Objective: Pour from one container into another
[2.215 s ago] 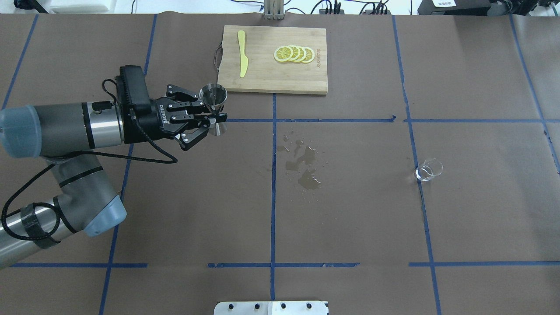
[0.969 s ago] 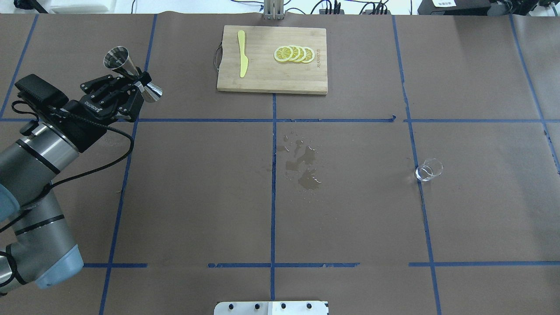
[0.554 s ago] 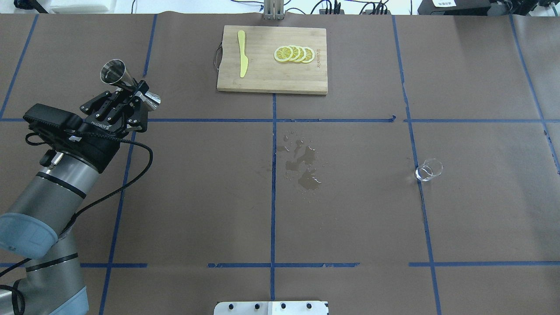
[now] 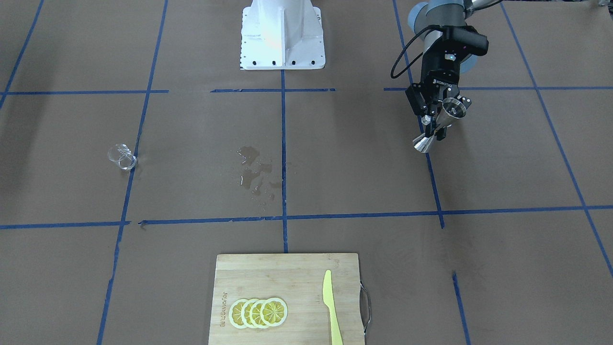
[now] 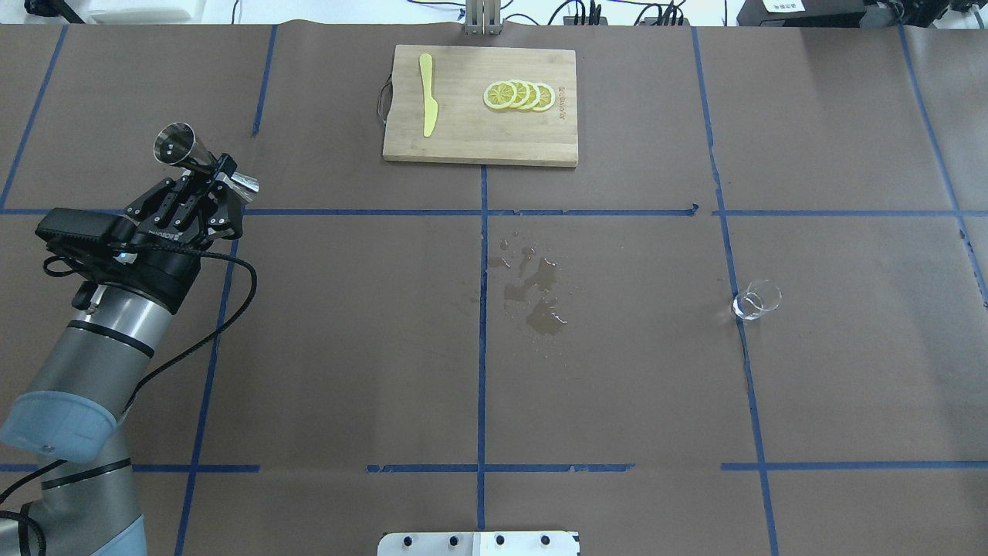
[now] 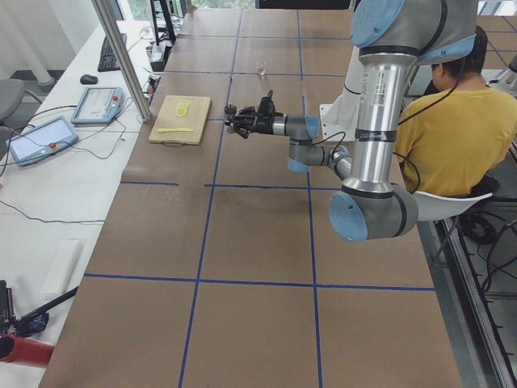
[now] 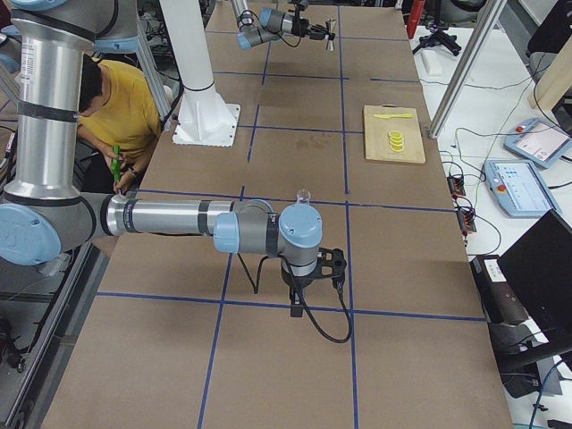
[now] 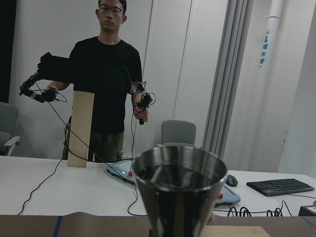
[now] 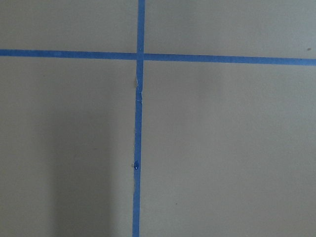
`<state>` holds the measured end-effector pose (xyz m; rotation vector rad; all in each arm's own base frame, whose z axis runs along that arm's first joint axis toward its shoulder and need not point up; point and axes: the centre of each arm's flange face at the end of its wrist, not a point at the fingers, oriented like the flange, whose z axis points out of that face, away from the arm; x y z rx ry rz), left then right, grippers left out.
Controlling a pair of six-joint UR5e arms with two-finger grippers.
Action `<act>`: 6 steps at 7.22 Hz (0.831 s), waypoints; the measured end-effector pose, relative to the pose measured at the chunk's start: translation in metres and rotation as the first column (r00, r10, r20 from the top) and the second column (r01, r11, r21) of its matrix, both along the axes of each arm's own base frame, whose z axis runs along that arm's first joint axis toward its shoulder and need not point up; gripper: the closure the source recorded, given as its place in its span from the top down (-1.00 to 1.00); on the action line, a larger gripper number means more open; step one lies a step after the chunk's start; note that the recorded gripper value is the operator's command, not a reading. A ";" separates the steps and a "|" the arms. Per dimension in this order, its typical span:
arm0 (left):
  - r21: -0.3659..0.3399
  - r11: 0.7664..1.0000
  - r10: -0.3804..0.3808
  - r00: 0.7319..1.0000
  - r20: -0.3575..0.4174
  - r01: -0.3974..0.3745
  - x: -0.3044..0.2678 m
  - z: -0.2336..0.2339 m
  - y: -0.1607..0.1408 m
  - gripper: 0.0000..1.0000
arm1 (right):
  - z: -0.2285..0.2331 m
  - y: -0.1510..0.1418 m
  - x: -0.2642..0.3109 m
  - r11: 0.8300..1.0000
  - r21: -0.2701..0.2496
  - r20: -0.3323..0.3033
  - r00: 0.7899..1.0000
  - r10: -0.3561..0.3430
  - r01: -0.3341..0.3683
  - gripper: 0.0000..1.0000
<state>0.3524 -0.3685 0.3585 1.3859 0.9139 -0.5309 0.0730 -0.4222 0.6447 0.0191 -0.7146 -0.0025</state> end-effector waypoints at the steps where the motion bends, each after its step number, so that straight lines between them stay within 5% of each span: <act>1: -0.012 1.000 0.000 1.000 0.004 0.000 -0.003 0.009 0.001 -1.00 | 0.000 0.000 0.000 1.000 0.000 0.000 1.000 0.000 0.000 1.00; 4: -0.047 0.999 -0.005 0.993 -0.116 0.000 -0.007 0.013 0.002 -1.00 | -0.001 -0.001 0.000 1.000 0.002 -0.002 1.000 0.000 0.000 1.00; 6: -0.066 0.995 -0.086 0.988 -0.128 0.078 -0.013 0.022 0.000 -1.00 | -0.002 -0.002 0.000 1.000 0.004 -0.002 1.000 0.000 0.000 1.00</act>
